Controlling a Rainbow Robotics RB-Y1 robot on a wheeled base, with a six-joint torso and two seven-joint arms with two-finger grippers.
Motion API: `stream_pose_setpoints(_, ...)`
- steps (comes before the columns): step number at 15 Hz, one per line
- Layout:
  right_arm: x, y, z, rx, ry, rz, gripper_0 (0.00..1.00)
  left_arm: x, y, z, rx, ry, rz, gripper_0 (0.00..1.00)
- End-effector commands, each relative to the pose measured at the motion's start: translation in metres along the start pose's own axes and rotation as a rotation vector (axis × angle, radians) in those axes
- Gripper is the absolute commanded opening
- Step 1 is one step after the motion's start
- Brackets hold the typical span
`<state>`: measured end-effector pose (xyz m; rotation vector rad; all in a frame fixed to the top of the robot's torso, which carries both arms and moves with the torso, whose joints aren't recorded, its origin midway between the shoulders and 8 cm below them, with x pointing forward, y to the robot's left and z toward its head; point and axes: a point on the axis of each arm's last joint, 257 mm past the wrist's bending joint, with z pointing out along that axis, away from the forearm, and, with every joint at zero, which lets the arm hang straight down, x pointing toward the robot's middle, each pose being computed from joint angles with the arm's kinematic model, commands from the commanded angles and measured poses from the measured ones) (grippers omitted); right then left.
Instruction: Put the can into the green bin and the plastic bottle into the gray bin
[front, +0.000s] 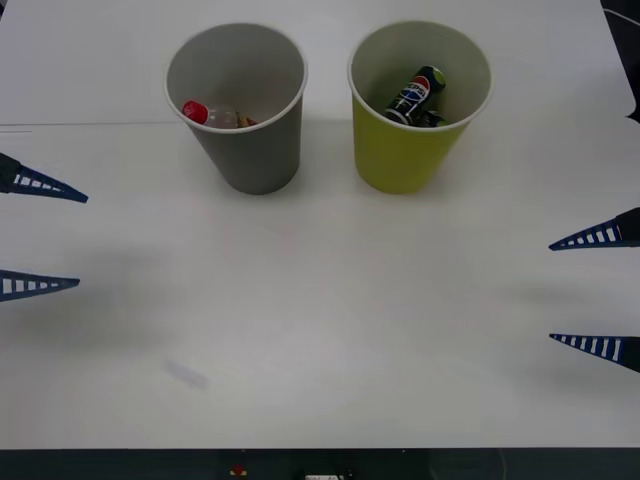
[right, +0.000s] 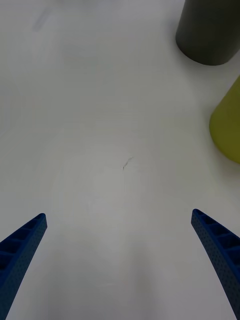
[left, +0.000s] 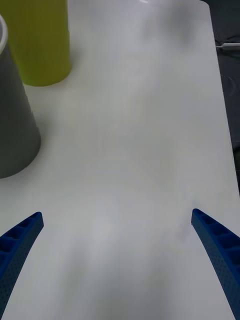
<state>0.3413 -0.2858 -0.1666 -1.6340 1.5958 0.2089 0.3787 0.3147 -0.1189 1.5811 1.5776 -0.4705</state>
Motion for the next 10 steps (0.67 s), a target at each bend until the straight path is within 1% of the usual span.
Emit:
stream_pose_setpoints(1, 0.0, 0.0, 0.0, 0.0, 0.0, 0.0, 1.0, 0.004, -0.021, 0.0, 0.022, 0.013, 0.018, 1.0)
stream_pose_setpoints(3, 0.0, 0.0, 0.0, 0.0, 0.0, 0.0, 1.0, 0.007, -0.032, 0.001, 0.037, 0.02, 0.028, 1.0)
stream_pose_setpoints(5, 0.0, 0.0, 0.0, 0.0, 0.0, 0.0, 1.0, 0.006, -0.039, 0.003, 0.047, 0.02, 0.042, 1.0)
stream_pose_setpoints(6, 0.0, 0.0, 0.0, 0.0, 0.0, 0.0, 1.0, 0.006, -0.04, 0.002, 0.047, 0.021, 0.054, 1.0)
stream_pose_setpoints(10, 0.0, 0.0, 0.0, 0.0, 0.0, 0.0, 1.0, 0.006, -0.041, 0.002, 0.047, 0.02, 0.052, 1.0)
